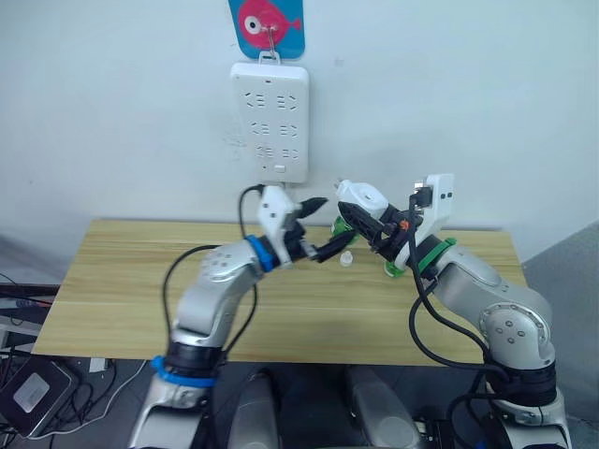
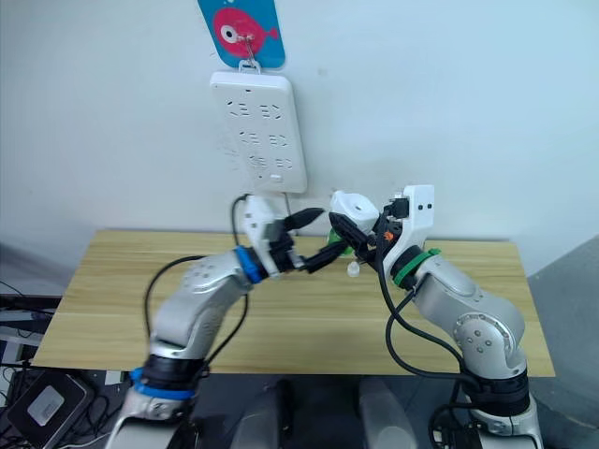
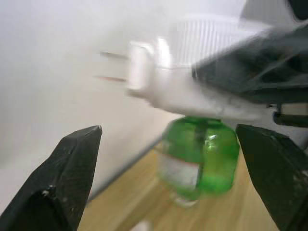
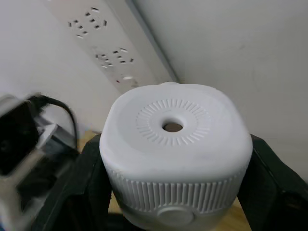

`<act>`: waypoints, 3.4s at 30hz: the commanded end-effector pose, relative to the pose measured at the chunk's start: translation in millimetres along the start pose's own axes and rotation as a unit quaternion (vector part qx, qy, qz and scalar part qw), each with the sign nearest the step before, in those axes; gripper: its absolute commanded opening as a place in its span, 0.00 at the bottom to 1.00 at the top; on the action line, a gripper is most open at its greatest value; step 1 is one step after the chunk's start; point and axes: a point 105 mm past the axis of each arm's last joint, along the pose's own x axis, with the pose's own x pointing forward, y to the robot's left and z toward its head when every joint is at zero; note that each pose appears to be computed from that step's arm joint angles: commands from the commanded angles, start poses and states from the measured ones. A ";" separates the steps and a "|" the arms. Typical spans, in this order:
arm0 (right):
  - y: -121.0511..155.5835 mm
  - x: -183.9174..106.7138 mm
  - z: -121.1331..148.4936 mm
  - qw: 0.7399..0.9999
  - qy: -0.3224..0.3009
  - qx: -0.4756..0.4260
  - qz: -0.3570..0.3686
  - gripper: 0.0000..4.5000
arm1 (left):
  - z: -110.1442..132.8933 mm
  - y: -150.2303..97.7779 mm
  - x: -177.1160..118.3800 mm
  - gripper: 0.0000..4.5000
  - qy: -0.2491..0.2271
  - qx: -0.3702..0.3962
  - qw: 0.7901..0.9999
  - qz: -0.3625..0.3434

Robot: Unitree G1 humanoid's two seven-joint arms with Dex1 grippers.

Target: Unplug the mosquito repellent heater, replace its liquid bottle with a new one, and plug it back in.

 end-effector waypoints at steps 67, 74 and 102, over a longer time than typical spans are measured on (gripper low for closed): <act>34.9 3.8 38.6 0.992 -0.024 -0.119 0.044 0.68 | 60.2 60.5 7.0 0.28 -0.001 -0.075 0.988 -0.138; 31.9 16.1 48.0 0.991 -0.030 -0.129 0.009 0.68 | 60.1 61.8 6.0 0.28 0.001 -0.074 0.988 -0.133; 22.3 12.4 40.5 0.986 0.001 -0.169 0.002 0.68 | 57.4 63.3 3.7 0.28 0.012 -0.062 0.990 -0.130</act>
